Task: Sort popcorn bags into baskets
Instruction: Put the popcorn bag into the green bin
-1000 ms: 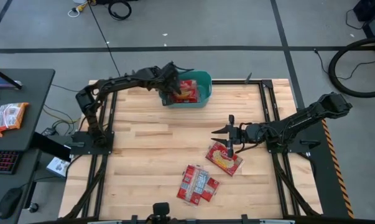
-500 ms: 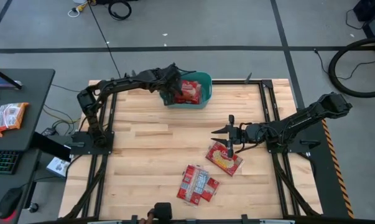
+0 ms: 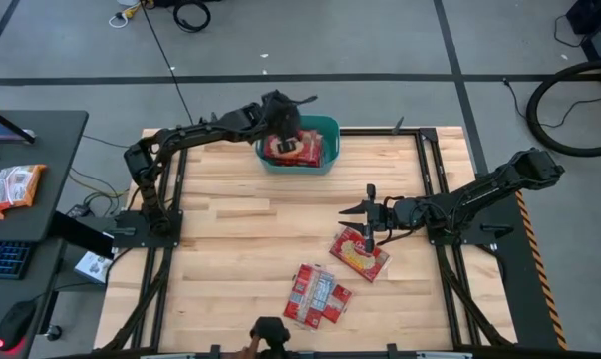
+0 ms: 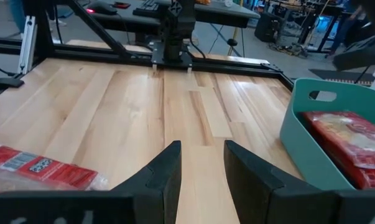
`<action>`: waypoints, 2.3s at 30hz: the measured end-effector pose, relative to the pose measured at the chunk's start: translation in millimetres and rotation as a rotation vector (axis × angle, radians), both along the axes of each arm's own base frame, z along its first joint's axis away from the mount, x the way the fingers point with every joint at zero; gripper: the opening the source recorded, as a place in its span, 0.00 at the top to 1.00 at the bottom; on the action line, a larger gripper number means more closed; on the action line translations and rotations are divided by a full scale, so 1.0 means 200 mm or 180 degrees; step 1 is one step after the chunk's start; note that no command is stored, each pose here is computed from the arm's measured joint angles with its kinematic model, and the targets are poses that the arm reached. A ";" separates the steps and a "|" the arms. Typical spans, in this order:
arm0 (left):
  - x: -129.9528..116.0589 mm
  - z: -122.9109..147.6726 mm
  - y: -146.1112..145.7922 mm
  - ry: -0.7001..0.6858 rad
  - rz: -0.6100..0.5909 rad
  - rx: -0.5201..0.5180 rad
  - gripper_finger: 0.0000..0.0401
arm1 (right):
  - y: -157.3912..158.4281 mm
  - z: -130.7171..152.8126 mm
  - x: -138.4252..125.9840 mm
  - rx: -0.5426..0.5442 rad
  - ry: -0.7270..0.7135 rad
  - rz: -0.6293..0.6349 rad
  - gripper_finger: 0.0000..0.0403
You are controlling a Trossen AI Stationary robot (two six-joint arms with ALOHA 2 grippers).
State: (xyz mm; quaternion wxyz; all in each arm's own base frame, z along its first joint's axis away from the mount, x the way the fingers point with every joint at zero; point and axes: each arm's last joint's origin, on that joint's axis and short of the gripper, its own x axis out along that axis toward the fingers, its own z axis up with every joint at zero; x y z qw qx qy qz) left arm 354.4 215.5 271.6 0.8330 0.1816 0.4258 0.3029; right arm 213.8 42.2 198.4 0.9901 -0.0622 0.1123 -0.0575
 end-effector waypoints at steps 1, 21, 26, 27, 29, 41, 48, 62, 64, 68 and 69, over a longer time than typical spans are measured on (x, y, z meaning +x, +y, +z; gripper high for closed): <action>0.01 0.01 0.00 -0.0102 0.0032 -0.0018 0.55 | 0.00 0.00 0.00 -0.0004 0.0018 0.0000 0.69; 0.13 -0.04 -1.00 0.0441 -0.1339 -0.1609 0.60 | 0.05 -0.12 -0.06 0.0015 0.0878 0.0233 0.69; 0.09 -0.07 -1.20 0.0683 -0.1057 -0.1354 0.62 | 0.09 -0.12 -0.08 0.0096 0.0856 0.0303 0.69; 0.08 -0.08 -1.24 0.0697 -0.1067 -0.1320 0.64 | 0.10 -0.12 -0.08 0.0104 0.0849 0.0306 0.69; 0.06 -0.12 -1.30 0.0772 -0.1041 -0.1234 0.67 | 0.12 -0.12 -0.08 0.0120 0.0842 0.0327 0.69; -0.28 -0.17 -1.32 0.0379 -0.0913 -0.0907 0.81 | 0.23 -0.10 0.12 -0.0119 0.0960 0.0135 0.69; -0.44 -0.10 -1.27 -0.0278 -0.1365 -0.0648 0.83 | 0.28 -0.12 0.30 0.0122 0.1522 -0.0082 0.69; -0.69 -0.14 -1.28 -0.1159 -0.1903 -0.0548 0.84 | 0.42 -0.09 0.47 0.0448 0.2756 -0.1092 0.64; -0.70 -0.14 -1.30 -0.1325 -0.2024 -0.0493 0.84 | 0.45 -0.10 0.48 0.0511 0.2852 -0.1218 0.61; -0.73 -0.19 -1.30 -0.1485 -0.2210 -0.0475 0.84 | 0.51 -0.13 0.51 0.0625 0.3048 -0.1418 0.55; -0.73 -0.21 -1.29 -0.1491 -0.2214 -0.0485 0.84 | 0.52 -0.14 0.52 0.0617 0.3130 -0.1464 0.53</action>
